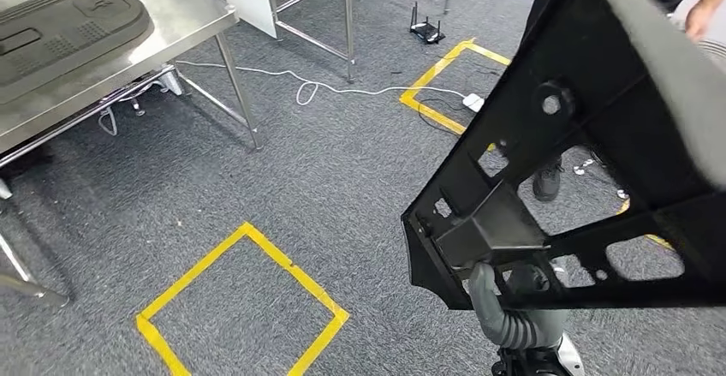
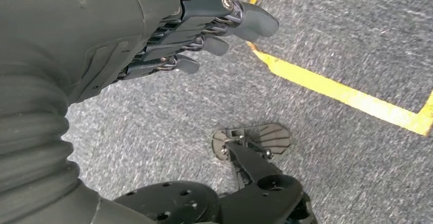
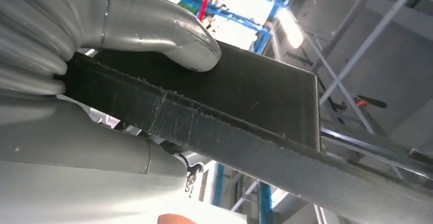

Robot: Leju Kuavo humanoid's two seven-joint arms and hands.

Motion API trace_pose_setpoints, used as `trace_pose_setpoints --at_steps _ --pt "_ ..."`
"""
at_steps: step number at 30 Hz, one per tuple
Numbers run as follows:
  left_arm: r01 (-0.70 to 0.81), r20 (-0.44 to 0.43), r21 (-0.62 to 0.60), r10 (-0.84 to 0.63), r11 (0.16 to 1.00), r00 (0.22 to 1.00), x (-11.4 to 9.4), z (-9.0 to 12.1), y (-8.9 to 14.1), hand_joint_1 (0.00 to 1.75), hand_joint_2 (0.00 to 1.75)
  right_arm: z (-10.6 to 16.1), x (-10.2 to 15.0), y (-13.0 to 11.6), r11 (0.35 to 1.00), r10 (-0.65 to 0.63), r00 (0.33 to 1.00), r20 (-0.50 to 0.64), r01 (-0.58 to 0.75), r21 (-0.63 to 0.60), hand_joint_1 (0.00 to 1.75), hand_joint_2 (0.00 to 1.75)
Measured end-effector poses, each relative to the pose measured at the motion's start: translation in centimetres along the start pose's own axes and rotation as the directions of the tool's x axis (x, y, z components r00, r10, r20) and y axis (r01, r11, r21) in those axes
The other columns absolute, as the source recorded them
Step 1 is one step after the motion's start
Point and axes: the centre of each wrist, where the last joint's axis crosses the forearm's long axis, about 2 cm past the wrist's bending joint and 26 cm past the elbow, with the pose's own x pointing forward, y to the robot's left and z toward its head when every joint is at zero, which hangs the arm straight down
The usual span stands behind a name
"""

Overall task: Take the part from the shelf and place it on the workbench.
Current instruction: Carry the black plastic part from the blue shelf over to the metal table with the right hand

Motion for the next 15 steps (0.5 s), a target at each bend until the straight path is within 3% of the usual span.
trace_pose_setpoints --at_steps 15 --pt "0.006 0.004 0.018 -0.006 1.000 1.000 0.13 -0.06 0.04 0.00 1.75 0.14 0.04 0.04 1.000 0.003 1.000 -0.005 -0.003 -0.003 1.75 1.75"
